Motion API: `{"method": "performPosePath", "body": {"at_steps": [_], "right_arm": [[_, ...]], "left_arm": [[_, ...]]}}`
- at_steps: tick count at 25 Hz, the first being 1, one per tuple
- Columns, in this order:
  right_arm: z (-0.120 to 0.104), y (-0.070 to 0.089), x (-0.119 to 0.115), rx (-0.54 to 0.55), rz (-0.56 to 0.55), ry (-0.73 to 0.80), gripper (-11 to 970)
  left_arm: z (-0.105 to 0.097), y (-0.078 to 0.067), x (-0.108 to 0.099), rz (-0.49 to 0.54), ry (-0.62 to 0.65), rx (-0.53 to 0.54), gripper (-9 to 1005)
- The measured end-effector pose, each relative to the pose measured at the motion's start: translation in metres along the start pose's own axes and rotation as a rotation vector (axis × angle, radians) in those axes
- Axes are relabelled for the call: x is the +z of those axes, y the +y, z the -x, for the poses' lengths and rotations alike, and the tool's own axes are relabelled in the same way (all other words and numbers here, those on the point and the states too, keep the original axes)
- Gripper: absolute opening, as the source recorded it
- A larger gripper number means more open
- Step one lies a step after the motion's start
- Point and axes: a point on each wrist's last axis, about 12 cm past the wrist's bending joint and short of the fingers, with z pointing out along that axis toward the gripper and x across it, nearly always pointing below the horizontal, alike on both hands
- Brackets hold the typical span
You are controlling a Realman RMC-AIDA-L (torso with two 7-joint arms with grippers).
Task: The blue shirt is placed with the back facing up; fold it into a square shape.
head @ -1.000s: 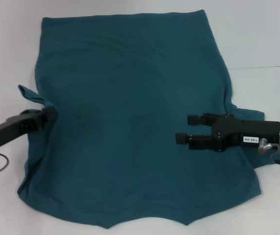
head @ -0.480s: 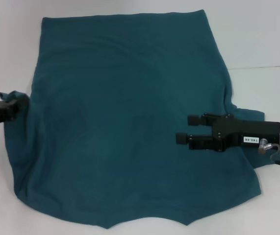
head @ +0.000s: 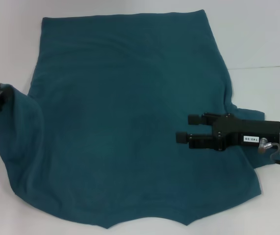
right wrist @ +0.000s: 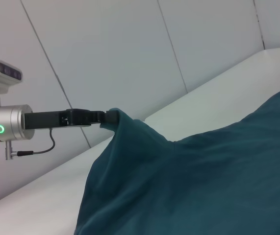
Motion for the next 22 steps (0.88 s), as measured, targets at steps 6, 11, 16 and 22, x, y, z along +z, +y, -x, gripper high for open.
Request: {"method": "performPosePath", "body": {"at_steps": [6, 11, 16, 22], "right_arm": [[0.0, 0.0, 0.0, 0.0, 0.0, -0.003, 900], [0.0, 0.0, 0.0, 0.005, 0.001, -0.008, 900], [-0.001, 0.0, 0.001, 0.009, 0.001, -0.008, 899], [-0.001, 0.0, 0.001, 0.011, 0.001, -0.009, 900]], "left_arm": [[0.003, 0.0, -0.002, 0.005, 0.015, 0.026, 2], [-0.001, -0.001, -0.003, -0.006, 0.023, 0.006, 1], [-0.006, -0.011, -0.001, -0.074, 0.043, -0.029, 10], [-0.012, -0.023, -0.002, -0.177, 0.069, -0.06, 38]]}}
